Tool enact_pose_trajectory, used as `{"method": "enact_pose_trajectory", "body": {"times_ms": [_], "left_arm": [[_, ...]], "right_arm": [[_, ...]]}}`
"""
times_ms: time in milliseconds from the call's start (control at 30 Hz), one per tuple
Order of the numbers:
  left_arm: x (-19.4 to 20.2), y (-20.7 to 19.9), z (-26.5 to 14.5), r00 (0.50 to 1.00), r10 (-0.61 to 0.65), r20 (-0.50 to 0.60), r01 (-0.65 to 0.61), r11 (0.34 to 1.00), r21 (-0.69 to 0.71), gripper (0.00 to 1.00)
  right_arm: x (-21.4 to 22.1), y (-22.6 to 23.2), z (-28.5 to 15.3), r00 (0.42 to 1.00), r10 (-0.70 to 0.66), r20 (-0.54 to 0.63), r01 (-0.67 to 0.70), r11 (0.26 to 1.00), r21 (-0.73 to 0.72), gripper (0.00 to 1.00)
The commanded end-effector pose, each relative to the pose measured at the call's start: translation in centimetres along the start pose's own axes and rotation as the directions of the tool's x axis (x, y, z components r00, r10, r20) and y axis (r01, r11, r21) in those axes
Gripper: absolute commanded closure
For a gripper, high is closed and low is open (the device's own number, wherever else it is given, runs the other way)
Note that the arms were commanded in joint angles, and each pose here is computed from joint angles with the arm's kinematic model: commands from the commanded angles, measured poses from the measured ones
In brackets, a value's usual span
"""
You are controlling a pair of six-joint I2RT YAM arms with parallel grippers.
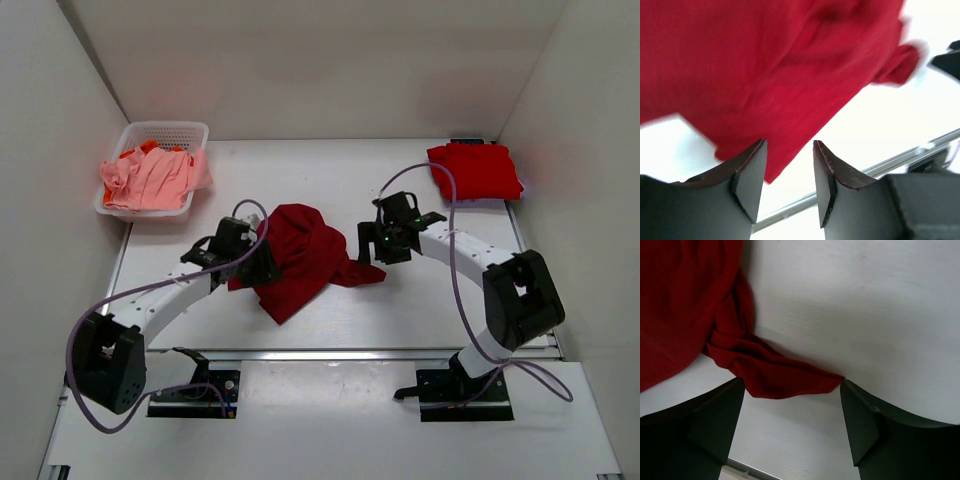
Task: Fold and stack the t-shirts
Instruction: Move the tshirt to the center of the board, then flatten out the tshirt
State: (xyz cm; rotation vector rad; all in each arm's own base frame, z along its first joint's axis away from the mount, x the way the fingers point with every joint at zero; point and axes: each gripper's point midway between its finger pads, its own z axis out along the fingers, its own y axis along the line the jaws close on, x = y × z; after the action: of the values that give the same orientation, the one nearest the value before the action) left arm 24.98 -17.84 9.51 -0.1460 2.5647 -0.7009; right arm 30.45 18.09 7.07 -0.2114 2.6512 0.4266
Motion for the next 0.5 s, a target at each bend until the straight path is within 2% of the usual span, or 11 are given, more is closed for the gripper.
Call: {"method": "enact_pose_trajectory", "body": {"times_ms": [0,67,100,233,267,300,333,400,433,467], "left_arm": [[4.8,2.1,1.1,0.993,-0.036,-0.115,0.027,0.997,-0.073,0.49],[6.7,2.6,1.7,0.985,-0.037,-0.167,0.022,0.996,-0.092,0.49],[7.2,2.5,1.7,0.983,-0.028,-0.183,0.011,0.996,-0.090,0.43],[8.9,3.6,2.0,0.976,-0.014,-0.218,-0.014,0.992,-0.128,0.40],[9.2,3.8,2.0,0.974,-0.003,-0.226,-0.029,0.990,-0.139,0.39],[9.5,4.4,2.3,0.974,-0.004,-0.228,-0.033,0.987,-0.160,0.39],[10.1,4.6,2.6,0.968,-0.007,-0.249,-0.035,0.986,-0.163,0.37],[10.6,4.9,3.2,0.963,-0.008,-0.268,-0.039,0.985,-0.170,0.38],[10.7,4.9,3.6,0.961,-0.007,-0.276,-0.041,0.985,-0.167,0.52],[10.2,4.5,3.9,0.963,0.000,-0.270,-0.045,0.986,-0.161,0.75]], "right_arm": [[0.4,1.8,1.7,0.999,0.032,0.007,-0.031,0.998,-0.061,0.25],[1.2,2.0,2.6,1.000,0.022,-0.020,-0.023,0.998,-0.055,0.24],[1.8,2.0,3.1,0.999,0.019,-0.043,-0.021,0.999,-0.038,0.24],[3.5,2.5,4.0,0.996,-0.005,-0.090,0.002,1.000,-0.027,0.27],[3.8,2.8,4.3,0.995,-0.015,-0.101,0.012,0.999,-0.030,0.35],[4.2,2.7,4.5,0.993,-0.005,-0.122,0.000,0.999,-0.041,0.38],[4.8,2.7,4.8,0.988,-0.003,-0.152,-0.004,0.999,-0.047,0.48],[4.6,2.7,5.0,0.985,0.001,-0.172,-0.010,0.999,-0.051,0.79],[4.8,2.7,5.0,0.982,-0.002,-0.187,-0.006,0.999,-0.038,1.00],[4.3,3.1,4.8,0.985,-0.014,-0.175,0.006,0.999,-0.045,1.00]]}}
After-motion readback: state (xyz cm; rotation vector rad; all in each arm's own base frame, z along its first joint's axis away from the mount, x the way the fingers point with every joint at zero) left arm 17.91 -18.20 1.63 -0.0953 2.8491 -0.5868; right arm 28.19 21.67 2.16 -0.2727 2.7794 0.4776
